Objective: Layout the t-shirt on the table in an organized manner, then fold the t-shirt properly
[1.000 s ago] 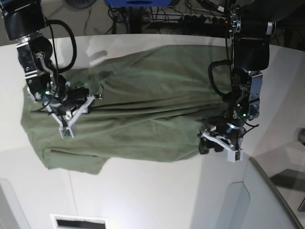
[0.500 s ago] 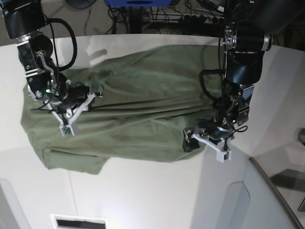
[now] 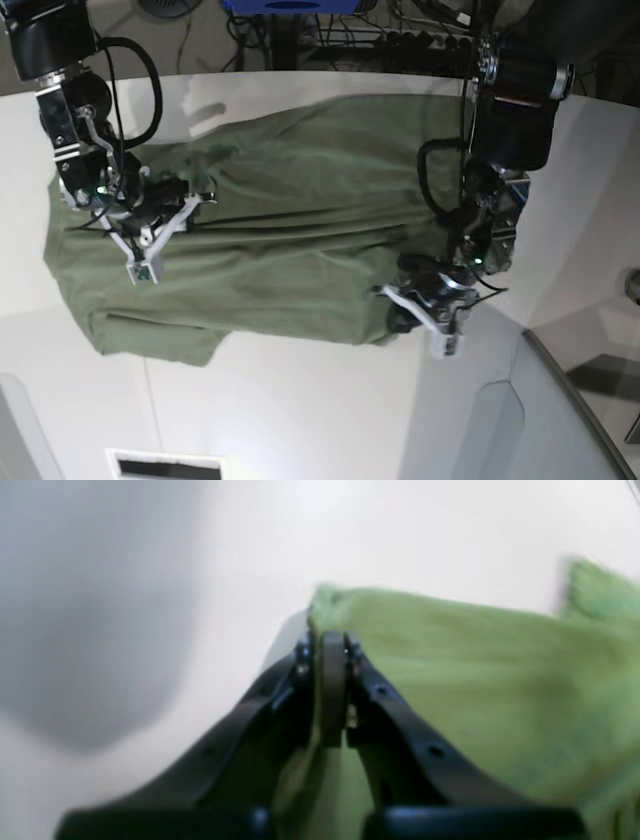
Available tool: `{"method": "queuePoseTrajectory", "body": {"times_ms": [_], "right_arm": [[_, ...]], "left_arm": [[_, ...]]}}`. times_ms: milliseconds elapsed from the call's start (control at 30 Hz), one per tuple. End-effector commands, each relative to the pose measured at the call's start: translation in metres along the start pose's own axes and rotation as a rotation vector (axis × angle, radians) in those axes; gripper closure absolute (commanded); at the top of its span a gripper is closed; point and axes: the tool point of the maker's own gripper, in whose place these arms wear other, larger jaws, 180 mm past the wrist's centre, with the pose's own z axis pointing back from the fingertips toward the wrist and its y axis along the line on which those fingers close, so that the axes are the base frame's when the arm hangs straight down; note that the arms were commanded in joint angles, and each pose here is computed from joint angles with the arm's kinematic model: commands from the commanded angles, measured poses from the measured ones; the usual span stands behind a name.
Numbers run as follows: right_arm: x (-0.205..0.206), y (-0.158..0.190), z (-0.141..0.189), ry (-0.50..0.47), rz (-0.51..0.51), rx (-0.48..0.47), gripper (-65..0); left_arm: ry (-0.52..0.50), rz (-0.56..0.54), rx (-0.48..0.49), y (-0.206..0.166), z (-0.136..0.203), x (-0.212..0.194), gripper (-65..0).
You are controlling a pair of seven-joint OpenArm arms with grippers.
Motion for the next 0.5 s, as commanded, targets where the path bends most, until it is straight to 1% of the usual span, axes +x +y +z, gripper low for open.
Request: {"method": "queuePoseTrajectory", "body": {"times_ms": [0, 100, 133, 200, 233, 300, 400, 467], "right_arm": [[0.012, -0.004, 0.001, -0.03, 0.002, -0.003, -17.6], [0.004, -0.007, -0.004, -0.006, -0.009, -0.011, -17.6], [0.003, -0.008, -0.004, -0.003, -0.011, -0.013, -17.6], [0.002, -0.008, -0.005, 0.001, -0.013, -0.013, -17.6], [0.002, -0.008, -0.005, 0.001, -0.013, -0.013, -17.6], [0.002, -0.008, -0.005, 0.001, -0.013, -0.013, -17.6], [0.003, -0.008, -0.005, -0.001, -0.012, -0.013, -17.6], [0.003, -0.008, -0.005, -0.001, -0.012, -0.013, -17.6]], "left_arm": [[-0.046, -0.045, -0.049, -0.016, 0.002, 0.016, 0.0], [-0.023, -0.119, -0.131, -0.054, 0.007, -0.001, 0.0], [-0.001, -0.157, -0.137, -0.061, 0.009, -0.012, 0.0], [0.048, -0.27, -0.108, -0.069, 0.012, -0.037, 0.0], [0.071, -0.347, -0.096, -0.073, 0.013, -0.049, 0.0], [0.107, -0.47, -0.109, -0.087, 0.018, -0.072, 0.0], [0.124, -0.595, -0.153, -0.113, 0.026, -0.094, 0.0], [0.128, -0.666, -0.165, -0.122, 0.032, -0.103, 0.0]]}}
